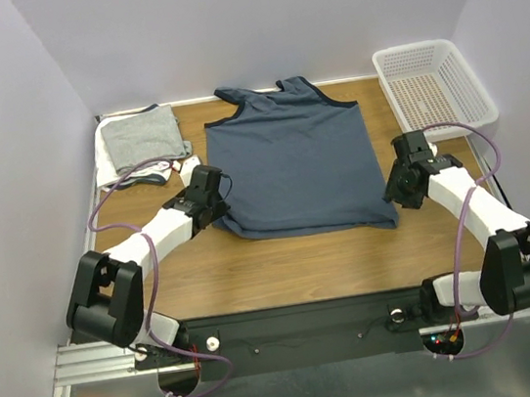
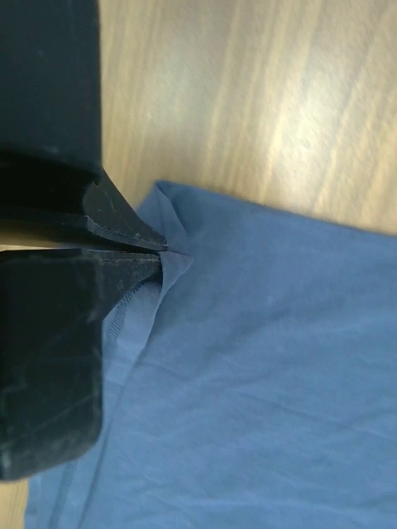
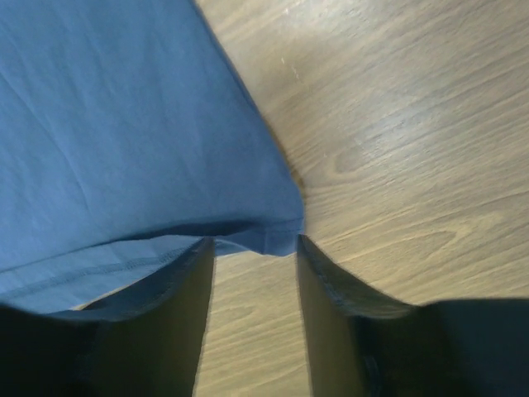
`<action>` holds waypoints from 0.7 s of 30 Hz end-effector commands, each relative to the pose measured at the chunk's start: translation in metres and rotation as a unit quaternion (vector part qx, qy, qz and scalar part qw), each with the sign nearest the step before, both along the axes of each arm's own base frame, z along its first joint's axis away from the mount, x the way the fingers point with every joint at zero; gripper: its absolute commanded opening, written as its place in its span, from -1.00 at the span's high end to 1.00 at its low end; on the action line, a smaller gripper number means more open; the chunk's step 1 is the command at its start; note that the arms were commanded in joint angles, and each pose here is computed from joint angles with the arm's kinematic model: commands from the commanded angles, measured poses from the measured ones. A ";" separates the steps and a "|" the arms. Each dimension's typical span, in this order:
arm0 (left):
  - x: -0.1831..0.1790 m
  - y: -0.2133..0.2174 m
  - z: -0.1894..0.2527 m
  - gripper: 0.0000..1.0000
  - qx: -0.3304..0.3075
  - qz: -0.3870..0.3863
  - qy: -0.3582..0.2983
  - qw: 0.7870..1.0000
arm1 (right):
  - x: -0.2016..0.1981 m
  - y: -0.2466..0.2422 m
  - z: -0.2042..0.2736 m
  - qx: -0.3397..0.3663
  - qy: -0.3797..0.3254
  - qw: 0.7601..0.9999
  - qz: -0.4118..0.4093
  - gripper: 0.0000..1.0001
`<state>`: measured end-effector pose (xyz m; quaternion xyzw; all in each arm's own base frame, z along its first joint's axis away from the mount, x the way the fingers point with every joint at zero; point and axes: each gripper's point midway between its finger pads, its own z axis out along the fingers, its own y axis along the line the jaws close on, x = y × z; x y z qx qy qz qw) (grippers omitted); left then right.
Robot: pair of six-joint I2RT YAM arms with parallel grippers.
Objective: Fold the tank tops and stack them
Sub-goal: Fold the tank top
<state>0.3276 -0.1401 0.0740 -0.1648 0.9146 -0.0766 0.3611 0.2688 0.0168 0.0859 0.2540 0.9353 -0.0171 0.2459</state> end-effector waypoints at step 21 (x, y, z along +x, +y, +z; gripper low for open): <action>0.044 -0.004 0.039 0.99 -0.078 0.013 -0.060 0.995 | -0.034 0.007 -0.037 0.014 0.146 0.989 0.007 0.01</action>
